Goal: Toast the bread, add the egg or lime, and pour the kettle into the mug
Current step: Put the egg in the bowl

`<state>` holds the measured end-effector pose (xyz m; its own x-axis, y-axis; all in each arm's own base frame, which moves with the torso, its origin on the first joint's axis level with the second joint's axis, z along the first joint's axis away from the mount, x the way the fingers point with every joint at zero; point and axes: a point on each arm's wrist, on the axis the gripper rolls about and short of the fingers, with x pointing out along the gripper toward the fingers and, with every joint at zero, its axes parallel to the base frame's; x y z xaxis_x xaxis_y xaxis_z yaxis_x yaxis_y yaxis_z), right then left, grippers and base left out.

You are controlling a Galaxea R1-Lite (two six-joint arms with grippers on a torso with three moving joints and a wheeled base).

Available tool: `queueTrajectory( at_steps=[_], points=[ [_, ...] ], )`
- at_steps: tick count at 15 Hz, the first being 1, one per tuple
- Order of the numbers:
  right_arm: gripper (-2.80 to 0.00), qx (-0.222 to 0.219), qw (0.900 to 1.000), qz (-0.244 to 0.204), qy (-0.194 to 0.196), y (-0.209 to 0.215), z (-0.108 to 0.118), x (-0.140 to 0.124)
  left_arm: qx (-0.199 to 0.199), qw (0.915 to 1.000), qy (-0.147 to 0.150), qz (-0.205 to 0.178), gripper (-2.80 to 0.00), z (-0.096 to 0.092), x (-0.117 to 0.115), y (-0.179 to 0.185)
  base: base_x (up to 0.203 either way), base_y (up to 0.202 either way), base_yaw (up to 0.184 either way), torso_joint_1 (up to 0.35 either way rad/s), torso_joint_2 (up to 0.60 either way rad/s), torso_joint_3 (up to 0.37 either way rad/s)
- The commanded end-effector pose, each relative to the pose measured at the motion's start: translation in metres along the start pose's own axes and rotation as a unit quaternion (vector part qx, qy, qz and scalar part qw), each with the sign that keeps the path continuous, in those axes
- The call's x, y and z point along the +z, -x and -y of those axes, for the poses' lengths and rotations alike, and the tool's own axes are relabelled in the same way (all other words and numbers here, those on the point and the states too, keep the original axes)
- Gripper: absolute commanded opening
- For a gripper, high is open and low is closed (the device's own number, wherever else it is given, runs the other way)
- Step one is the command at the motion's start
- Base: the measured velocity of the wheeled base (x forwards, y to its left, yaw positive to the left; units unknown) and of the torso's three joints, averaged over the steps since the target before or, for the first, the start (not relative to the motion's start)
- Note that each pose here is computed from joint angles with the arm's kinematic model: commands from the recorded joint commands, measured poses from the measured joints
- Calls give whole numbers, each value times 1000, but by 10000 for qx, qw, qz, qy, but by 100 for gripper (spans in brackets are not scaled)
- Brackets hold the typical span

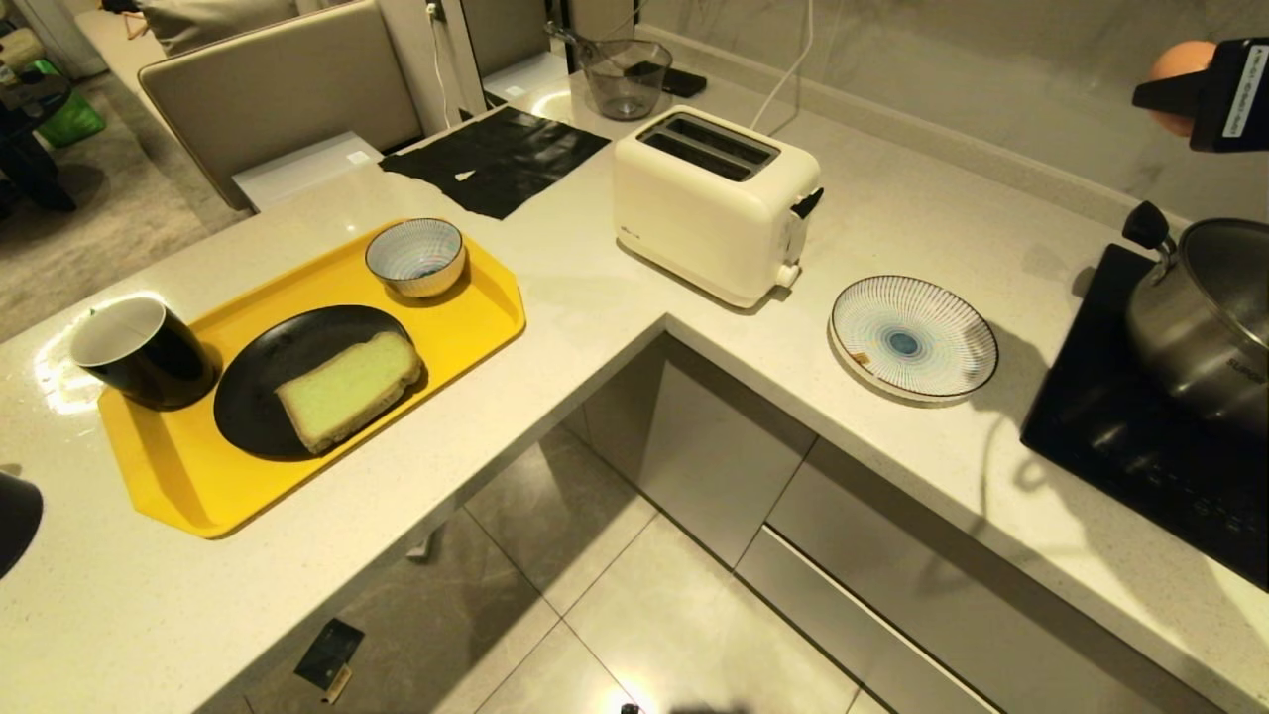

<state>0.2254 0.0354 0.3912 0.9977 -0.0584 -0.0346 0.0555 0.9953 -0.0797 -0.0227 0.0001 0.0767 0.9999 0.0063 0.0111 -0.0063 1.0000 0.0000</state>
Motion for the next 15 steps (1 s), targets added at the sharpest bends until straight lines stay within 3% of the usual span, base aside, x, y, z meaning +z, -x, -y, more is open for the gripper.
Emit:
queueTrajectory(
  at_steps=[1,10,15],
  points=[
    [-280,54,10000,-2,7,-4,-4,1,7,10000,0,-2,-280,0,0,0,0,0,0,0,0,0],
    [-280,45,10000,-84,28,-10,-6,-3,-1,10000,0,-2,-280,0,0,0,0,0,0,0,0,0],
    [-280,216,9997,-48,48,-8,-29,1,4,10000,-7,-2,-280,0,0,0,0,0,0,0,0,0]
  ],
)
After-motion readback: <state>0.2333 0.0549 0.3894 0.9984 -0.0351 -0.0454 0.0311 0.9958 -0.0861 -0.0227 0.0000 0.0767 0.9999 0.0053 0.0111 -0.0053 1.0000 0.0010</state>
